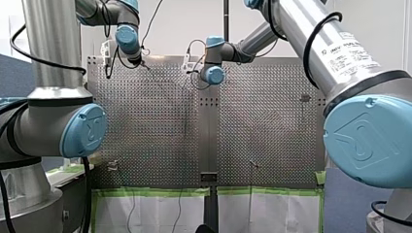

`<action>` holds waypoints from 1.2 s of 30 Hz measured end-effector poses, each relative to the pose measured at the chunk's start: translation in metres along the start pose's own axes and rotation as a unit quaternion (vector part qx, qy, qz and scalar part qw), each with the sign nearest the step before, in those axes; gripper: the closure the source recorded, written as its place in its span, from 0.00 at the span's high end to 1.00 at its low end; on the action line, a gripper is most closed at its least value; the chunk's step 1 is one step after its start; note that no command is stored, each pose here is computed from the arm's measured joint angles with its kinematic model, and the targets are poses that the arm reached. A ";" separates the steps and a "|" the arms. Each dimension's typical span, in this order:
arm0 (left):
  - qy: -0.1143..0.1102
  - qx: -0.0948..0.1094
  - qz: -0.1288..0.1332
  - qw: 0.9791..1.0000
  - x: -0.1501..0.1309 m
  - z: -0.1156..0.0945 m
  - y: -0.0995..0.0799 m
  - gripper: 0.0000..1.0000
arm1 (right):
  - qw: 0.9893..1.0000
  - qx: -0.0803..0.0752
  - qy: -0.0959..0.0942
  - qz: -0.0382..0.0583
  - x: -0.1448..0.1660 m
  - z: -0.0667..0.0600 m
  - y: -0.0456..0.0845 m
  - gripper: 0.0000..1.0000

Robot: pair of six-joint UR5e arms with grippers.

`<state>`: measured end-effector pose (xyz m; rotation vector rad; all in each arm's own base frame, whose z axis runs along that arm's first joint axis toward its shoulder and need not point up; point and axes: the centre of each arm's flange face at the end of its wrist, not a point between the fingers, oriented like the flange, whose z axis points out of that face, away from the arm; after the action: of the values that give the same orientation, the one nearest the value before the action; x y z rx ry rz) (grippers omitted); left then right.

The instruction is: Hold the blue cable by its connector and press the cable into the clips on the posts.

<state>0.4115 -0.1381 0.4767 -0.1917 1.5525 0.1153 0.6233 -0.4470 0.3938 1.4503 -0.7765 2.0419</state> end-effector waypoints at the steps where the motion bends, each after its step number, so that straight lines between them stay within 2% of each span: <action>1: 0.000 0.000 0.000 1.000 0.000 0.000 0.000 1.00 | 1.000 0.000 0.000 0.000 0.000 0.000 0.000 0.00; 13: 0.004 0.004 -0.012 1.000 0.001 -0.002 -0.002 1.00 | 1.000 0.001 0.000 0.000 -0.001 0.000 -0.001 0.00; 22: 0.014 0.034 -0.046 0.998 0.005 -0.003 -0.011 1.00 | 1.000 -0.002 -0.007 -0.001 -0.002 -0.001 0.003 0.00; 28: 0.026 0.060 -0.070 0.995 0.010 -0.003 -0.018 1.00 | 1.000 -0.004 -0.029 -0.005 -0.007 -0.006 0.003 0.00; 33: 0.060 0.079 -0.084 0.991 0.026 0.001 -0.026 1.00 | 0.998 -0.007 -0.058 -0.016 -0.015 -0.017 0.000 0.00; 36: 0.090 0.088 -0.093 0.988 0.041 0.004 -0.029 1.00 | 0.997 -0.011 -0.072 -0.017 -0.019 -0.024 0.001 0.00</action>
<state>0.4223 -0.1679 0.4375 -0.2115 1.7063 -0.1906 0.6123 -0.4322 0.3691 1.6015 -0.8241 1.9132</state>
